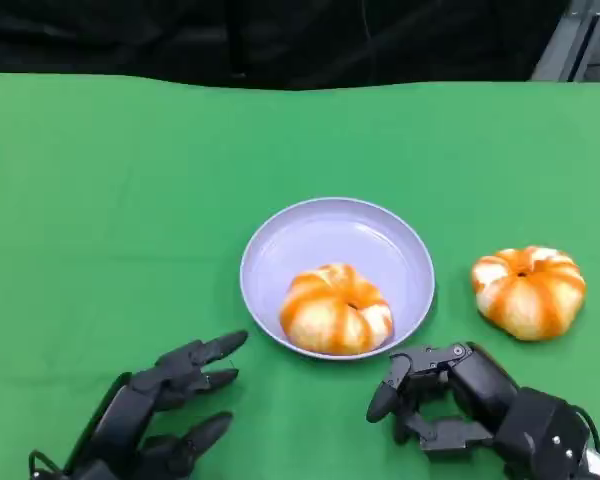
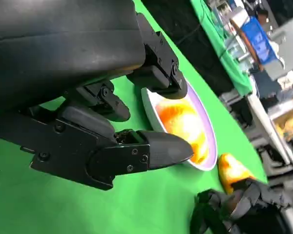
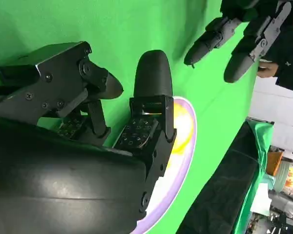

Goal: Grasp the bread from the table and place it into the plate.

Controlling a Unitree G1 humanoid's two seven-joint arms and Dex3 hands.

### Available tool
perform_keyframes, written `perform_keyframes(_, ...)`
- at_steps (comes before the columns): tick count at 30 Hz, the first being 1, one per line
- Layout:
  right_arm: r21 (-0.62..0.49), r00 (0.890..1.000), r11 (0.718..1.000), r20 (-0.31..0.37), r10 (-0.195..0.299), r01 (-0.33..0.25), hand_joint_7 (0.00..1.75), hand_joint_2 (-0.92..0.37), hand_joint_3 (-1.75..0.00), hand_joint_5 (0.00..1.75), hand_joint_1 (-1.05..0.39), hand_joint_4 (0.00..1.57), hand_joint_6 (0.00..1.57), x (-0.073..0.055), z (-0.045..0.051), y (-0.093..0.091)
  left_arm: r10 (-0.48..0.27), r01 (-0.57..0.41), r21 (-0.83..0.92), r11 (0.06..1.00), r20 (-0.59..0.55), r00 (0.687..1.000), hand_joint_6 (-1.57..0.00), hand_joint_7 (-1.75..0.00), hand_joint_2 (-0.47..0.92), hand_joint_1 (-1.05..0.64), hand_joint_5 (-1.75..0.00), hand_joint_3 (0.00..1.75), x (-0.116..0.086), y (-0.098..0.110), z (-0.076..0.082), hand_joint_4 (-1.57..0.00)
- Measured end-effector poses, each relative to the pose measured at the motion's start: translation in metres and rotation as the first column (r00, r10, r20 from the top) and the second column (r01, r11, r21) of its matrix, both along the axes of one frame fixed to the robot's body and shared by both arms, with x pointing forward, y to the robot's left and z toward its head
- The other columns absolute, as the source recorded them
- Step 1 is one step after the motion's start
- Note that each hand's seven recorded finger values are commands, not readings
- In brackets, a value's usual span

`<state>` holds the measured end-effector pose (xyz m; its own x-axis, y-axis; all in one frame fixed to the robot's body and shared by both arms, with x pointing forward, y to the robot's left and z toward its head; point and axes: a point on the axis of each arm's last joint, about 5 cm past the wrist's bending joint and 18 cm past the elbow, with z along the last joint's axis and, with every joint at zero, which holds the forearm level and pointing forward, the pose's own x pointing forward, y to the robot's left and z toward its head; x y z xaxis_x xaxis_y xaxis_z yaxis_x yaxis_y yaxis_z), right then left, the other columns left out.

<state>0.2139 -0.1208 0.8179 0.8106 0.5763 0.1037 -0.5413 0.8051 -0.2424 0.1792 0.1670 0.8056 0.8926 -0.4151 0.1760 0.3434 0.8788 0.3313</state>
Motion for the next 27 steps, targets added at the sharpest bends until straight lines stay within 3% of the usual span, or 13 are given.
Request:
perform_keyframes(2, 0.0, 1.0, 1.0, 0.0, 0.0, 0.0, 0.86, -0.64, -0.89, 1.26, 0.19, 0.99, 1.02, -0.0001, -0.0001, 0.0, -0.004, 0.004, -0.001, 1.0, -0.004, 1.0, -0.58, -0.01, 0.92, -0.22, 0.0, 0.18, 0.0, -0.0003, -0.0003, -0.79)
perform_keyframes(6, 0.0, 1.0, 1.0, 0.0, -0.002, 0.002, 0.86, -0.63, -0.9, 1.26, 0.19, 0.99, 1.02, -0.0001, -0.0001, 0.0, 0.008, -0.009, -0.018, 1.0, -0.02, 1.0, -0.58, -0.01, 0.92, -0.18, 0.0, 0.16, -0.0004, 0.001, -0.0012, -0.79)
perform_keyframes(13, 0.001, 1.0, 1.0, 0.001, -0.004, 0.004, 0.87, -0.64, -0.9, 1.25, 0.19, 0.99, 1.02, -0.0002, -0.0001, -0.0001, -0.01, 0.009, -0.011, 1.0, -0.028, 1.0, -0.66, -0.03, 0.92, -0.03, -0.02, 0.31, -0.001, -0.001, -0.002, -0.86)
perform_keyframes(18, 0.001, 1.0, 1.0, -0.001, 0.003, -0.003, 0.87, -0.66, -0.88, 1.26, 0.19, 0.98, 1.01, -0.0001, -0.0001, -0.0002, -0.005, 0.005, -0.011, 1.0, -0.019, 1.0, -0.84, -0.08, 0.92, 0.05, -0.06, 0.37, -0.0008, -0.0022, -0.0018, -0.99)
perform_keyframes(20, 0.0, 1.0, 1.0, -0.001, 0.006, -0.006, 0.87, -0.66, -0.87, 1.27, 0.19, 0.98, 1.01, -0.0001, -0.0001, -0.0002, -0.004, 0.004, -0.012, 1.0, -0.006, 1.0, -1.05, -0.1, 0.92, 0.02, -0.11, 0.43, 0.0, -0.0031, -0.001, -1.1)
perform_keyframes(22, 0.0, 1.0, 1.0, -0.002, 0.006, -0.006, 0.87, -0.66, -0.87, 1.27, 0.19, 0.98, 1.01, -0.0001, -0.0001, -0.0002, -0.006, 0.006, -0.006, 1.0, 0.003, 1.0, -1.11, -0.11, 0.92, 0.02, -0.13, 0.45, 0.0011, -0.0042, -0.0003, -1.13)
perform_keyframes(23, 0.0, 1.0, 1.0, -0.002, 0.006, -0.006, 0.87, -0.67, -0.86, 1.27, 0.2, 0.98, 1.01, -0.0001, -0.0001, -0.0002, -0.014, 0.014, 0.002, 1.0, 0.009, 1.0, -1.18, -0.28, 0.91, 0.03, -0.42, 0.45, 0.0017, -0.0046, 0.0002, -1.13)
perform_keyframes(24, 0.0, 1.0, 1.0, -0.002, 0.006, -0.006, 0.86, -0.67, -0.86, 1.27, 0.2, 0.98, 1.01, -0.0001, -0.0001, -0.0002, -0.017, 0.017, 0.003, 1.0, 0.017, 1.0, -1.14, -0.45, 0.91, 0.03, -0.73, 0.45, 0.0019, -0.0047, 0.0006, -1.01)
perform_keyframes(25, 0.0, 1.0, 1.0, -0.002, 0.006, -0.006, 0.86, -0.67, -0.86, 1.27, 0.2, 0.98, 1.01, -0.0001, -0.0001, -0.0002, -0.022, 0.022, 0.006, 1.0, 0.022, 1.0, -1.03, -0.77, 0.87, 0.05, -1.07, 0.52, 0.0023, -0.0044, 0.0011, -0.9)
perform_keyframes(27, 0.0, 1.0, 1.0, -0.002, 0.006, -0.006, 0.86, -0.67, -0.85, 1.27, 0.2, 0.98, 1.01, -0.0001, -0.0001, -0.0002, -0.036, 0.036, 0.018, 0.999, 0.027, 0.999, -0.91, -1.06, 0.76, 0.06, -1.31, 0.71, 0.0028, -0.0038, 0.0017, -0.82)
